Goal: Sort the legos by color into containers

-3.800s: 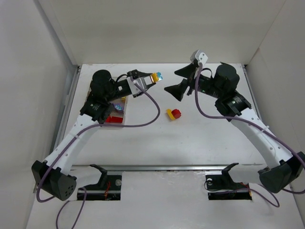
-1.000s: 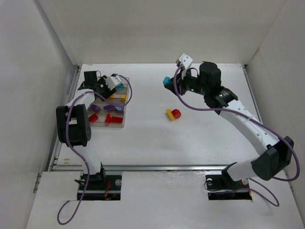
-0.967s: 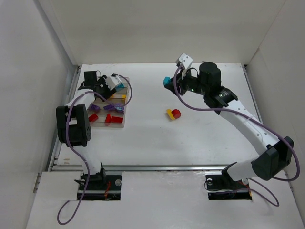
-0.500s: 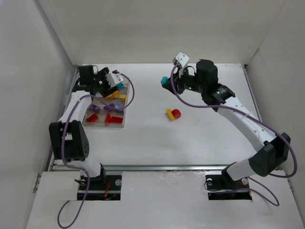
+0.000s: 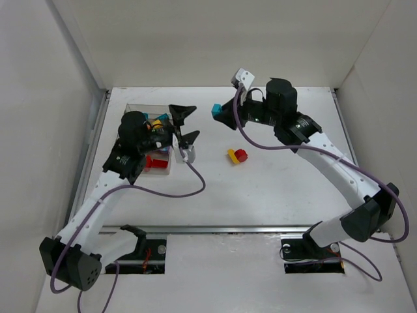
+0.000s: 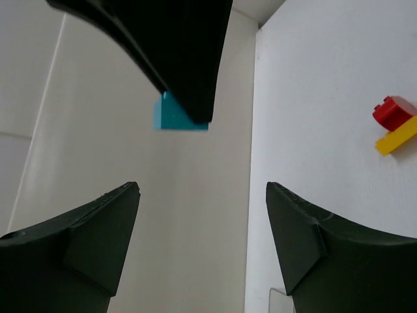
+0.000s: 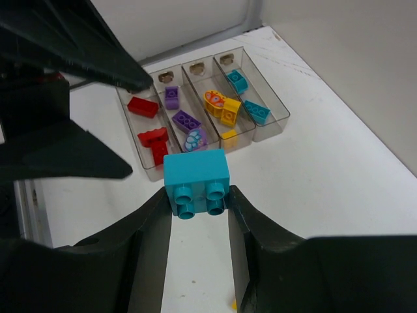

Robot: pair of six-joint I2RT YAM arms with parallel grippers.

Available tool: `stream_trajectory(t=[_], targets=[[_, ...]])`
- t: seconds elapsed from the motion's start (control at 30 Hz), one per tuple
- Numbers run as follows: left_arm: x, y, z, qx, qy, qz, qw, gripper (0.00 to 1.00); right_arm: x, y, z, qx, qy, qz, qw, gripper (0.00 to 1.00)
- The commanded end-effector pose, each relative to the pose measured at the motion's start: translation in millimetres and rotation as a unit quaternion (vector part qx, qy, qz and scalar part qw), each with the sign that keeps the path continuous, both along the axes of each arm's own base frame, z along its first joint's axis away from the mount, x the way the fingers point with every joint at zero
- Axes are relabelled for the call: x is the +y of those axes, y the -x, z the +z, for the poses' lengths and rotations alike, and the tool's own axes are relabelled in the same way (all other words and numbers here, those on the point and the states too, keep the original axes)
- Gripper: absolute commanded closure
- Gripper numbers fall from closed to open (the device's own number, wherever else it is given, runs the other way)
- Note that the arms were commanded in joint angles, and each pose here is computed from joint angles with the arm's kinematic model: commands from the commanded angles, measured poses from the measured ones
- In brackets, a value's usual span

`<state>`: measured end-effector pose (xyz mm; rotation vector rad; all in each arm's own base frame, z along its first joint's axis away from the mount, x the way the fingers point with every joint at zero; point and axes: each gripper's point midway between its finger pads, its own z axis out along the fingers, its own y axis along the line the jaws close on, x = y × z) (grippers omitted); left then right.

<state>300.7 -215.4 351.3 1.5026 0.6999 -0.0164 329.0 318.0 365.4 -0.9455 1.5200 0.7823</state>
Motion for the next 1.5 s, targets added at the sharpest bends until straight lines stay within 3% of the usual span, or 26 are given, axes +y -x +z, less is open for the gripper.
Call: stream_trajectory(t=[0.0, 0.33, 0.63, 0.83, 0.9, 0.97, 1.03, 1.07, 1.1, 1.13, 1.2, 1.33, 1.47], targets=[[-15.0, 11.2, 28.0, -0.073, 0.017, -0.026, 0.997, 0.24, 8.2, 19.1, 43.7, -0.038, -0.037, 0.027, 0.998, 1.00], [-40.1, 22.4, 39.5, -0.119, 0.021, -0.041, 0.992, 0.27, 27.3, 29.6, 32.3, -0.018, -0.036, 0.063, 0.997, 1.00], [-43.0, 13.3, 26.5, -0.101, 0.006, -0.030, 0.994, 0.58, 32.6, 31.8, 28.9, -0.003, -0.039, 0.078, 0.996, 1.00], [-41.5, 9.1, 23.1, -0.095, -0.007, -0.021, 0.995, 0.61, 33.1, 33.8, 33.2, -0.003, -0.044, 0.082, 0.996, 1.00], [-41.5, 9.1, 23.1, -0.095, -0.007, -0.021, 0.995, 0.67, 33.7, 35.6, 33.3, -0.002, -0.044, 0.087, 0.995, 1.00], [-44.1, 11.6, 20.9, -0.091, -0.009, -0.026, 0.995, 0.78, 33.7, 35.6, 33.3, -0.002, -0.044, 0.087, 0.995, 0.98], [-44.1, 11.6, 20.9, -0.091, -0.009, -0.026, 0.995, 0.86, 33.7, 35.6, 33.3, -0.002, -0.044, 0.087, 0.995, 0.84], [-44.0, 12.0, 24.7, -0.087, -0.004, -0.025, 0.996, 0.95, 33.7, 35.6, 33.3, -0.002, -0.044, 0.087, 0.995, 0.76], [-42.8, 14.2, 27.6, -0.086, 0.001, -0.025, 0.996, 1.00, 33.7, 35.6, 33.3, -0.002, -0.044, 0.087, 0.995, 0.54], [-42.9, 14.4, 27.0, -0.079, 0.004, -0.025, 0.997, 1.00, 32.8, 32.8, 33.1, -0.003, -0.044, 0.079, 0.996, 0.39], [-40.0, 11.1, 22.0, -0.055, 0.007, -0.010, 0.998, 1.00, 31.0, 28.0, 32.9, 0.005, -0.046, 0.061, 0.997, 0.00], [-29.7, -2.8, 4.1, 0.055, 0.029, 0.033, 0.998, 1.00, 14.9, -0.7, 22.0, 0.030, -0.049, -0.046, 0.997, 0.00], [-5.6, -35.3, -27.4, 0.192, 0.051, 0.099, 0.975, 1.00, -20.0, -37.8, 14.3, 0.058, -0.067, -0.190, 0.978, 0.00]])
